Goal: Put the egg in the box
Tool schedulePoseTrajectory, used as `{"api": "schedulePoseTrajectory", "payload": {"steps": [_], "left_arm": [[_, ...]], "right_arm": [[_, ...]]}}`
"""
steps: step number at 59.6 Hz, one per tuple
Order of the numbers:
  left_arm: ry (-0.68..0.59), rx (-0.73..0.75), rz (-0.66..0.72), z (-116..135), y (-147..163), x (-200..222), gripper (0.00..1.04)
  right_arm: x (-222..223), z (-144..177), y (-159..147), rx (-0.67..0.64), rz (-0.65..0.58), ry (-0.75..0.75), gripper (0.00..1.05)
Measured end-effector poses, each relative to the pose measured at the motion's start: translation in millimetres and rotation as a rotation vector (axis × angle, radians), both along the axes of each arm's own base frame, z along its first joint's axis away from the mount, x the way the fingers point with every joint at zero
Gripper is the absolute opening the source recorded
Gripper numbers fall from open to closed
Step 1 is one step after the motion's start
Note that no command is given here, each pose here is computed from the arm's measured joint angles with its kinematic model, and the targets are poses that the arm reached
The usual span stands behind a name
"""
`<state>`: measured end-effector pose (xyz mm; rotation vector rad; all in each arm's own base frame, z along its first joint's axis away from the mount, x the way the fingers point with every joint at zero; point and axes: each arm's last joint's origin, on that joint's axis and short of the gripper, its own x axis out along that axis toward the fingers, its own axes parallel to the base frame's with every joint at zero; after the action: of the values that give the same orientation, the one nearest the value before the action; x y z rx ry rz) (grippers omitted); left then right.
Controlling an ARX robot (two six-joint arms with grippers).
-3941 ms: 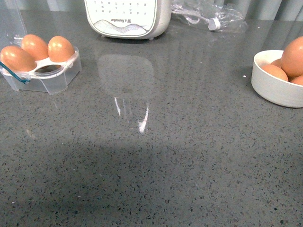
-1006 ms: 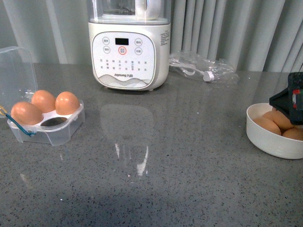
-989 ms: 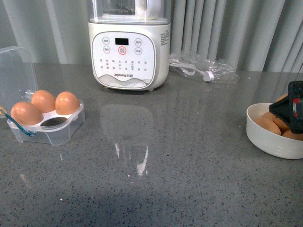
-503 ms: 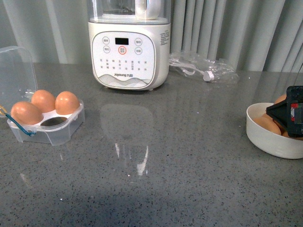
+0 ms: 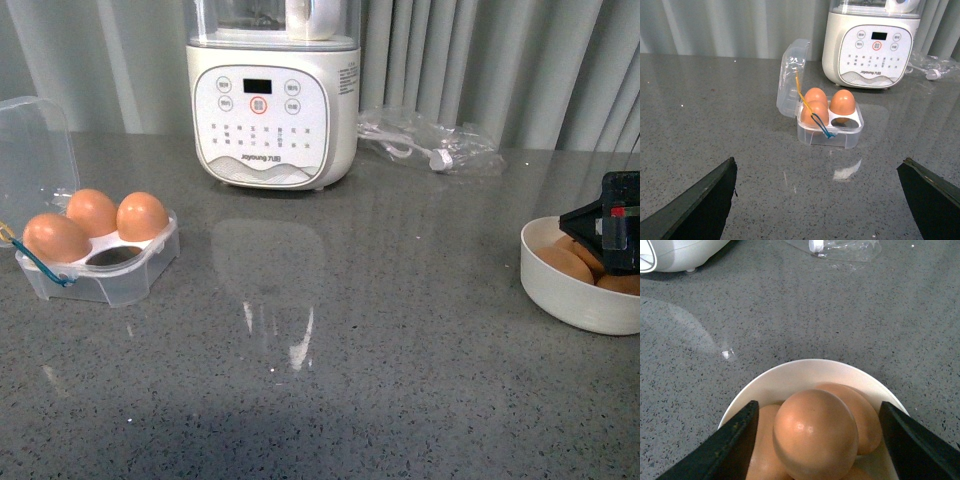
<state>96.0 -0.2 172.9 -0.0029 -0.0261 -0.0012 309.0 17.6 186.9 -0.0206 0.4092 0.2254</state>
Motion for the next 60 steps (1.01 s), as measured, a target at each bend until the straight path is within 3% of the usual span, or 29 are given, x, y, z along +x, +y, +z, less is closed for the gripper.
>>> {"api": "schedulePoseTrajectory", "payload": {"steps": [10, 14, 30, 43, 51, 60], "left_arm": [[0.000, 0.000, 0.000, 0, 0, 0, 0.98], [0.000, 0.000, 0.000, 0, 0, 0, 0.98], [0.000, 0.000, 0.000, 0, 0, 0, 0.98], [0.000, 0.000, 0.000, 0, 0, 0, 0.98], [0.000, 0.000, 0.000, 0, 0, 0, 0.98], [0.000, 0.000, 0.000, 0, 0, 0, 0.98]], "right_arm": [[0, 0, 0, -0.006, 0.004, -0.001, 0.46], [0, 0, 0, -0.005, 0.006, -0.001, 0.41], [-6, 11, -2, -0.011, 0.003, -0.022, 0.40], [2, 52, 11, -0.005, 0.034, -0.121, 0.40], [10, 87, 34, 0.017, 0.117, -0.224, 0.40], [16, 117, 75, 0.058, 0.312, -0.307, 0.40]]}}
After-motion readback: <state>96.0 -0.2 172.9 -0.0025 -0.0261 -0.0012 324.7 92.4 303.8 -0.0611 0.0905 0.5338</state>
